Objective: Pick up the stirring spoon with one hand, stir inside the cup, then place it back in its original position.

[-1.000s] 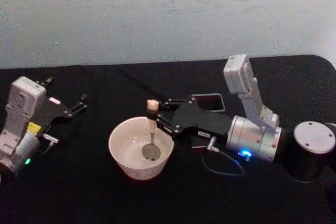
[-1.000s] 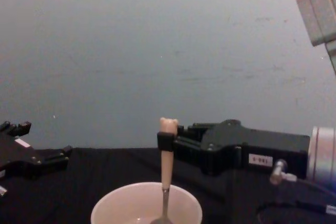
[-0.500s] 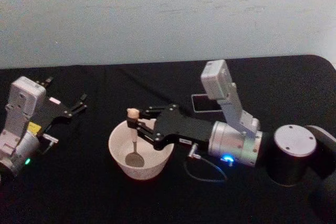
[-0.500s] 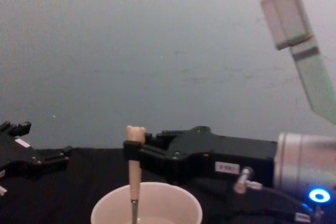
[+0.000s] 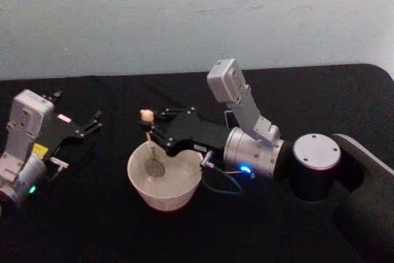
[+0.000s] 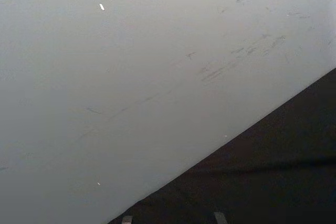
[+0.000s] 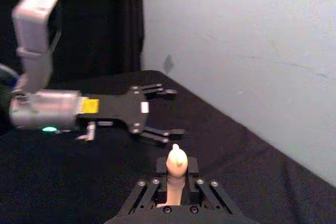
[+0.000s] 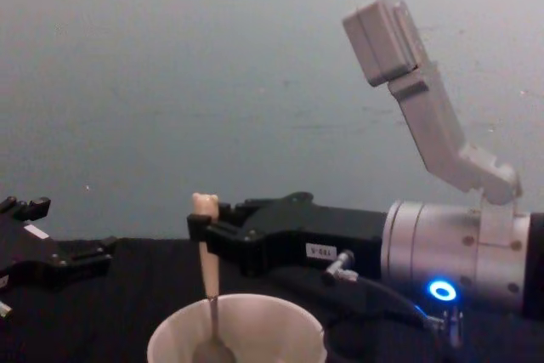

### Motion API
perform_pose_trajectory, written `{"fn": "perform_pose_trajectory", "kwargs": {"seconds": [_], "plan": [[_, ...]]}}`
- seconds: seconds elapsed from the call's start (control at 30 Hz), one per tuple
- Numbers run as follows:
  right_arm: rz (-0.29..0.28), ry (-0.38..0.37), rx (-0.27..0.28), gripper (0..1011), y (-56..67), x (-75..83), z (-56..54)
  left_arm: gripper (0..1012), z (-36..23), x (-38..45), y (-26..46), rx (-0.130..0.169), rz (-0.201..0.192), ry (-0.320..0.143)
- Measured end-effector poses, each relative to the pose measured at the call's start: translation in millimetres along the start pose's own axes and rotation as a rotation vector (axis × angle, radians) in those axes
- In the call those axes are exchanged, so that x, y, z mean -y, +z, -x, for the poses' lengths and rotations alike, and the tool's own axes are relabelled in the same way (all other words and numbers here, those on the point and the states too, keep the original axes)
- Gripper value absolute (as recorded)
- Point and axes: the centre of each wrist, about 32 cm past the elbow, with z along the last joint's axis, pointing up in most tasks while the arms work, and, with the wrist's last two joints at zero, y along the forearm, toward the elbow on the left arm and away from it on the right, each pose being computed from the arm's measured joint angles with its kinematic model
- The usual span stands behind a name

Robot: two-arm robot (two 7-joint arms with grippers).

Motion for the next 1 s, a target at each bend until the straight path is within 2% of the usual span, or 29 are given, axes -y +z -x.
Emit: {"fn": "perform_pose_trajectory", "kwargs": {"seconds": [0.23,0.4,0.67,0.87,1.0], "plan": [[0.001,-0.060,0.000,218,-0.1,1.0,-11.7,1001,0.0,0.0,0.0,0.000,0.000,0.000],[0.009,-0.073,0.018,218,-0.8,12.4,-17.4,1001,0.0,0.0,0.0,0.000,0.000,0.000],[0.020,-0.035,0.033,218,0.7,30.3,-15.9,1001,0.0,0.0,0.0,0.000,0.000,0.000],[0.020,0.031,0.036,218,3.9,46.8,-10.0,1001,0.0,0.0,0.0,0.000,0.000,0.000],[0.012,0.063,0.029,218,6.5,49.8,-5.3,1001,0.0,0.0,0.0,0.000,0.000,0.000]]}}
